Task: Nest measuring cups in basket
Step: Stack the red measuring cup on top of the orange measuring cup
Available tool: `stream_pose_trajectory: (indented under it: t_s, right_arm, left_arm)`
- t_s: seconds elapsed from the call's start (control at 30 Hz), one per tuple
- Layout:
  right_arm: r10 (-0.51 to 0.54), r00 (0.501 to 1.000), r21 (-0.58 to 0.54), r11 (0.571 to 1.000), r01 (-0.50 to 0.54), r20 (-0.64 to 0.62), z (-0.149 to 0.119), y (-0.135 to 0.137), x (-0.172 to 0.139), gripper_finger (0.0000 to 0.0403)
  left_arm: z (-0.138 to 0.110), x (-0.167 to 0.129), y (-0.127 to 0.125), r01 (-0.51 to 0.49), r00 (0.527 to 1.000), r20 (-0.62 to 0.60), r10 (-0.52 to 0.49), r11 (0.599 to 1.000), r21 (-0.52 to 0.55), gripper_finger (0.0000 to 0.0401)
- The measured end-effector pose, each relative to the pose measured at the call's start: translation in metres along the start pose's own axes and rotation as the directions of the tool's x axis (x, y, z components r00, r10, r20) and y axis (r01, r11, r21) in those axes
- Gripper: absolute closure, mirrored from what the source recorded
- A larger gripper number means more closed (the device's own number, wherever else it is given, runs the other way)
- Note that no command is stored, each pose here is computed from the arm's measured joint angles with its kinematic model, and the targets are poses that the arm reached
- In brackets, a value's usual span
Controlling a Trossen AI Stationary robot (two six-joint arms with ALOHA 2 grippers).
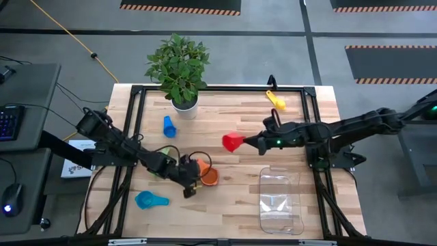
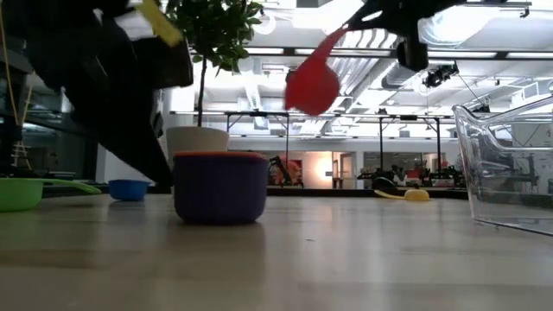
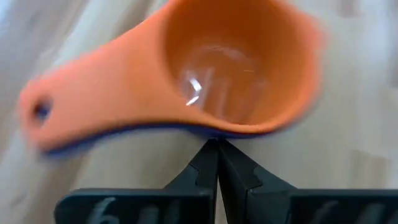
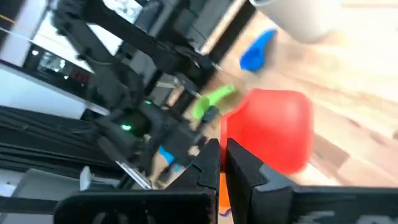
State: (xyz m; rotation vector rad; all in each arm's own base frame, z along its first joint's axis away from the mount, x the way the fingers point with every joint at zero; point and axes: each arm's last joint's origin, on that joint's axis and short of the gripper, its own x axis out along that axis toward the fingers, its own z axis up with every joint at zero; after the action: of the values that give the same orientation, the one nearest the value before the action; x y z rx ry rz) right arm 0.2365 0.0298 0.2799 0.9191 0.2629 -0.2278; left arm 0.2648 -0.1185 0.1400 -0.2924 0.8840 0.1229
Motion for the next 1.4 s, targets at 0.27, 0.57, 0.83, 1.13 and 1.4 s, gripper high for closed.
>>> stream_pose_trajectory:
  t_s: [0.27,0.57,0.83,1.13,1.4]
  right_arm:
    - [0.038,0.993,0.037,0.999,-0.034,-0.108,-0.009,-0.002,0.016,0.0403]
    - [0.047,0.993,0.031,0.999,-0.044,-0.106,-0.009,-0.002,0.017,0.0403]
    - [0.043,0.994,0.023,0.999,-0.04,-0.097,-0.008,-0.002,0.017,0.0403]
    - [0.05,0.993,0.024,0.999,-0.047,-0.104,-0.008,-0.002,0.017,0.0403]
    - [0.165,0.962,0.068,0.986,-0.153,-0.218,-0.015,0.001,0.03,0.0403]
  left_arm:
    - [-0.002,-0.009,-0.003,0.004,1.0,-0.015,-0.002,0.996,0.091,0.0401]
    - [-0.001,-0.02,0.015,-0.126,0.989,-0.043,0.14,0.964,0.235,0.0401]
    - [0.022,-0.004,0.042,-0.085,0.994,-0.045,0.103,0.953,0.291,0.0401]
    - [0.051,0.001,0.075,-0.168,0.985,0.083,0.151,0.952,0.255,0.0401]
    - [0.065,-0.021,0.087,-0.199,0.977,0.119,0.177,0.956,0.215,0.0401]
